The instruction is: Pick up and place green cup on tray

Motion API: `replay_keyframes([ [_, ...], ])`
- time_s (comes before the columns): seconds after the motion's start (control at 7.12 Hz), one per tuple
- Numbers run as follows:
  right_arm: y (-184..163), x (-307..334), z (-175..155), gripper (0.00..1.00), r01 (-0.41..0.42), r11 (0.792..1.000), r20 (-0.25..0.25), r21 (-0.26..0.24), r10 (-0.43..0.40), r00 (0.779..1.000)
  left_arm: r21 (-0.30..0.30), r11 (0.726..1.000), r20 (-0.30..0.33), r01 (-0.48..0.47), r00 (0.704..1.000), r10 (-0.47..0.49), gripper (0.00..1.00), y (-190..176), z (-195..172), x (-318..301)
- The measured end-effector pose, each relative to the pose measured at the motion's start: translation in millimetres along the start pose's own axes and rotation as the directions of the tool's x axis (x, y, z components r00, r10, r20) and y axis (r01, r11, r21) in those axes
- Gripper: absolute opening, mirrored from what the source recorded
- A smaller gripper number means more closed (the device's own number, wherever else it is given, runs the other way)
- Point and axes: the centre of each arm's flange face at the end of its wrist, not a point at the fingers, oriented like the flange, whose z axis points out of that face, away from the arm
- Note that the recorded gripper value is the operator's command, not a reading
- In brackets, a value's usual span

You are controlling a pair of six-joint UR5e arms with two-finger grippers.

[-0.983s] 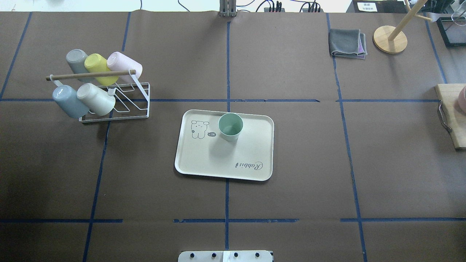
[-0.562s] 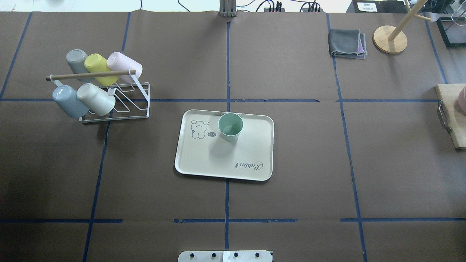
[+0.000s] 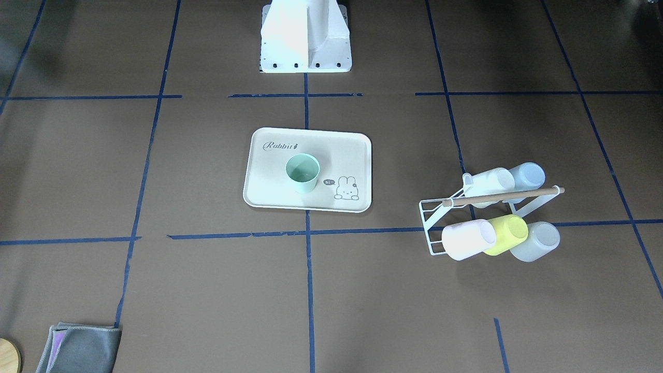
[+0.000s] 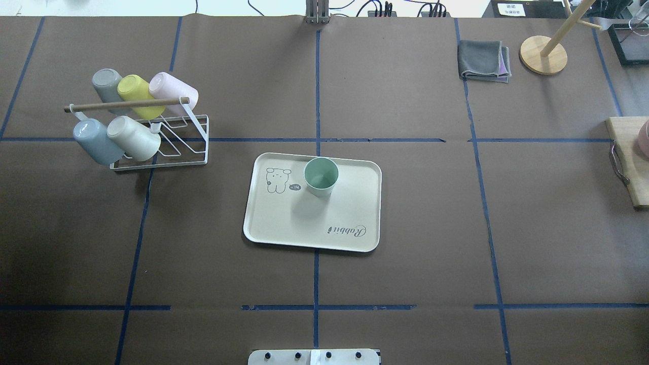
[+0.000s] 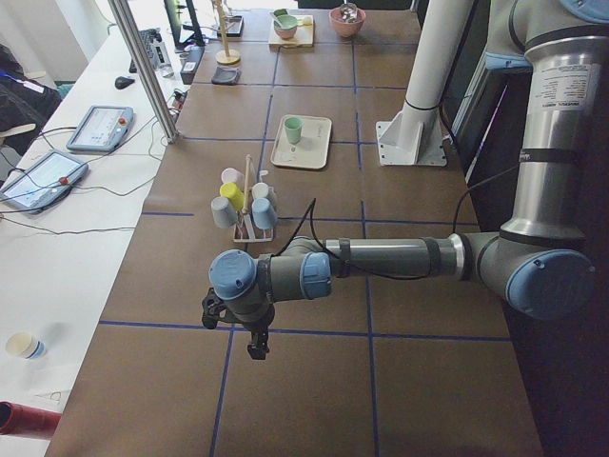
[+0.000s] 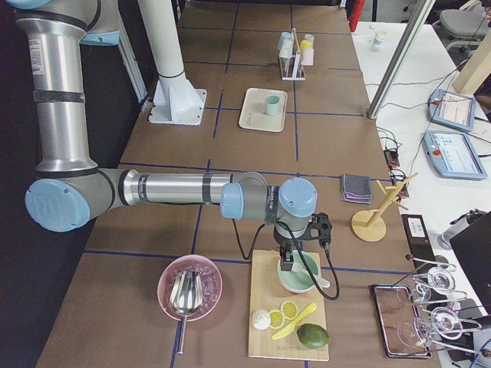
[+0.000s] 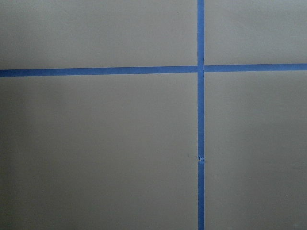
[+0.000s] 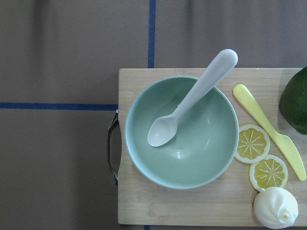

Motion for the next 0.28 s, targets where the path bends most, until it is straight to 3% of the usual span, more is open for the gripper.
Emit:
replay_keyframes([
  [0.28,0.0,-0.2,-0.2,1.0,0.0,1.0,0.0,0.0,0.0,1.0,0.0,1.0,0.0,-0.001,1.0,0.001,1.0,-0.1,-0.1,0.1],
])
